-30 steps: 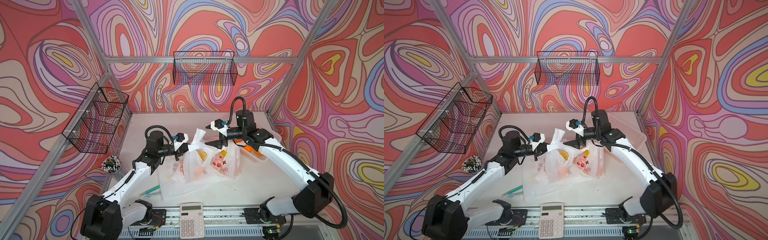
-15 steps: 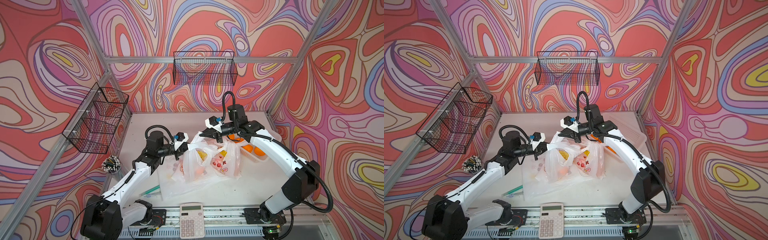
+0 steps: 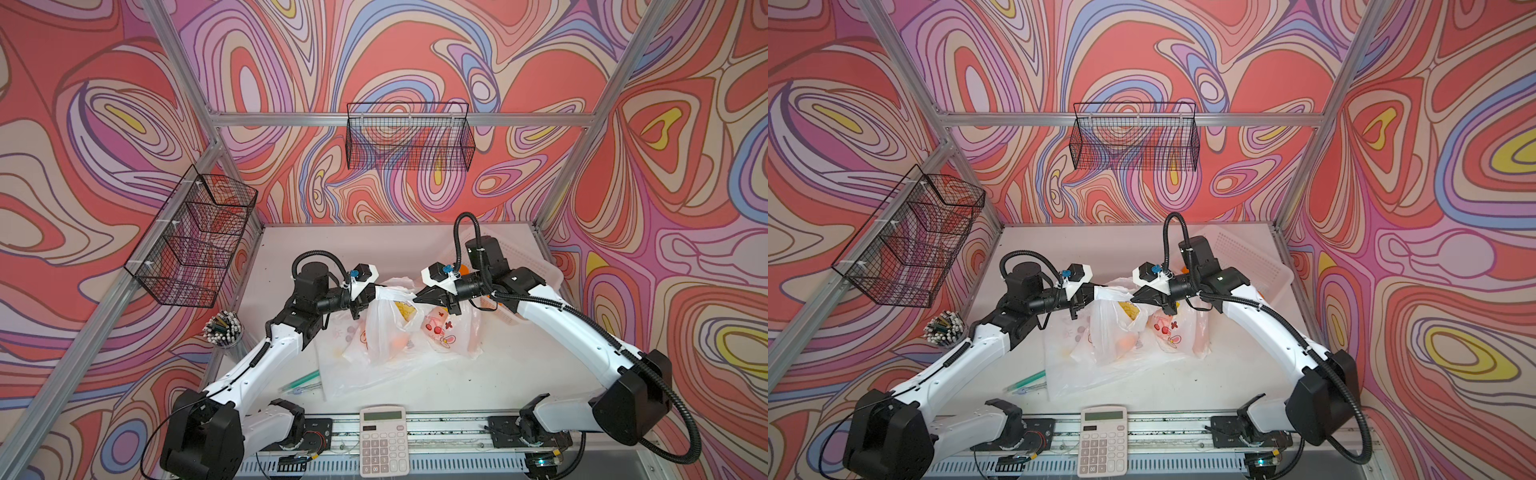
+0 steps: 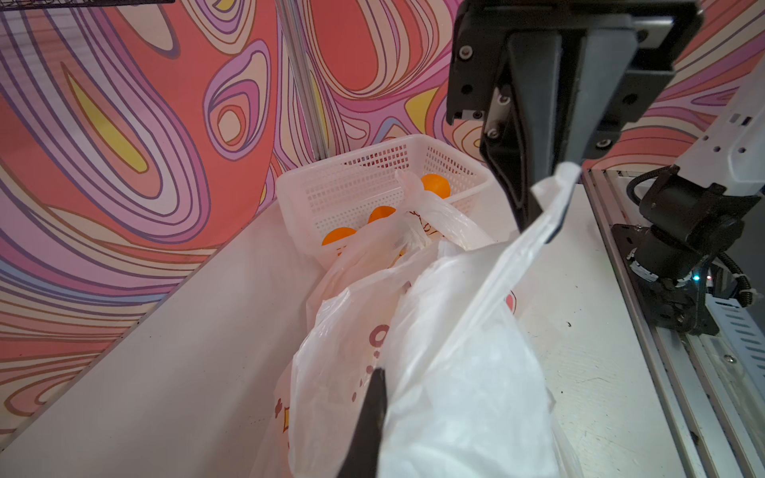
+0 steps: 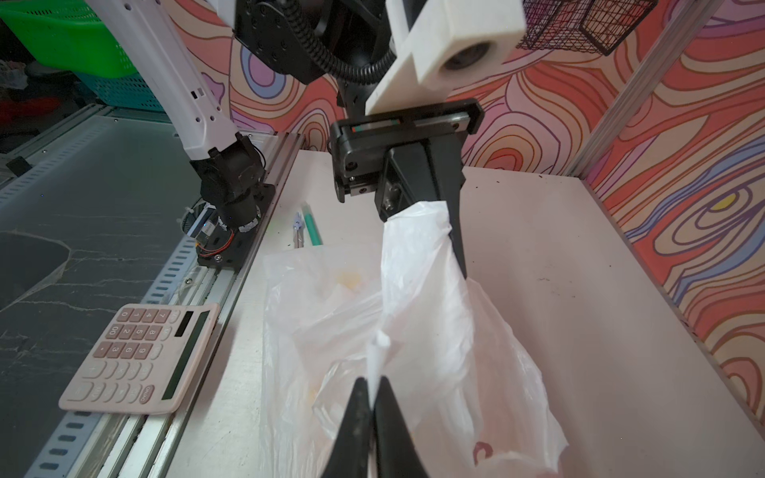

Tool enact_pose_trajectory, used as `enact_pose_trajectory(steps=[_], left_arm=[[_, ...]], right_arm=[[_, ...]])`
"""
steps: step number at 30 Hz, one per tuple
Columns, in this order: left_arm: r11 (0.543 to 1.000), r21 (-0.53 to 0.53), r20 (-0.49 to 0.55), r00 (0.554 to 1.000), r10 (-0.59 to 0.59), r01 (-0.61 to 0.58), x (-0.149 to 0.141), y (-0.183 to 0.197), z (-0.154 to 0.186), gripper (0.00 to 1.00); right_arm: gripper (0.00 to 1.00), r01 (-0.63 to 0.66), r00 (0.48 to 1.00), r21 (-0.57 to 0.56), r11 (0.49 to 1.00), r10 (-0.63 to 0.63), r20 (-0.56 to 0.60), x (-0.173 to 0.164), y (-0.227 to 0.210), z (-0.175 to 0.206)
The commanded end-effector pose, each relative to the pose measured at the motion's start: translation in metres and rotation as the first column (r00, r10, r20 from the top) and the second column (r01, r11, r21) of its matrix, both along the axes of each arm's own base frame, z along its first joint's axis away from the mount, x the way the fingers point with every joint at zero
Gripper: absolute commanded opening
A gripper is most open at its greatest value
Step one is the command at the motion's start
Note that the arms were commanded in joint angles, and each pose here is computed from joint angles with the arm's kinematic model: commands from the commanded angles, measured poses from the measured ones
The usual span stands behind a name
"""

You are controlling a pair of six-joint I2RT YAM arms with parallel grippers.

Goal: Place the oranges into plastic bags & tie knots
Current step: Tie the plastic bag to the plastic bag.

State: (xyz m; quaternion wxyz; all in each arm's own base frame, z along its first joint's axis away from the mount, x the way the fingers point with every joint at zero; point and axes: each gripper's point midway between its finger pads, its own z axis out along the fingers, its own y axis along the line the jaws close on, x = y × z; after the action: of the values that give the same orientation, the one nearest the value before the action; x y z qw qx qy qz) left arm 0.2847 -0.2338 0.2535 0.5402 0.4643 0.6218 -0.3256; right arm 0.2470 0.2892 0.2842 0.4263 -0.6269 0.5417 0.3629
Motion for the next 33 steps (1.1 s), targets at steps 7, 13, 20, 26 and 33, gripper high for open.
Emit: enact_pose_trajectory(steps=[7, 13, 20, 26, 33], left_arm=[[1.0, -0.008, 0.032, 0.999, -0.003, 0.003, -0.002, 0.002, 0.01, 0.0], [1.0, -0.004, 0.034, 0.999, -0.001, 0.001, -0.003, 0.003, 0.009, 0.0], [1.0, 0.002, 0.043, 0.999, 0.01, -0.01, -0.003, 0.004, 0.009, 0.0], [1.0, 0.004, 0.046, 0.999, 0.002, -0.002, -0.004, 0.004, 0.01, 0.0], [1.0, 0.003, 0.04, 0.999, -0.003, 0.003, -0.004, 0.003, 0.009, 0.0]], right_arm=[[0.43, 0.264, 0.949, 0.178, 0.948, -0.288, 0.126, 0.075, -0.008, 0.094], [0.54, 0.23, 0.969, 0.136, 0.964, -0.24, 0.063, 0.095, 0.008, 0.083], [0.79, 0.063, 0.998, 0.03, 0.998, -0.063, 0.019, 0.056, 0.024, 0.039], [0.84, 0.0, 0.998, -0.046, 0.999, -0.003, -0.068, 0.025, 0.032, 0.003], [0.85, 0.036, 0.993, -0.129, 0.991, -0.049, -0.104, 0.023, 0.039, -0.028]])
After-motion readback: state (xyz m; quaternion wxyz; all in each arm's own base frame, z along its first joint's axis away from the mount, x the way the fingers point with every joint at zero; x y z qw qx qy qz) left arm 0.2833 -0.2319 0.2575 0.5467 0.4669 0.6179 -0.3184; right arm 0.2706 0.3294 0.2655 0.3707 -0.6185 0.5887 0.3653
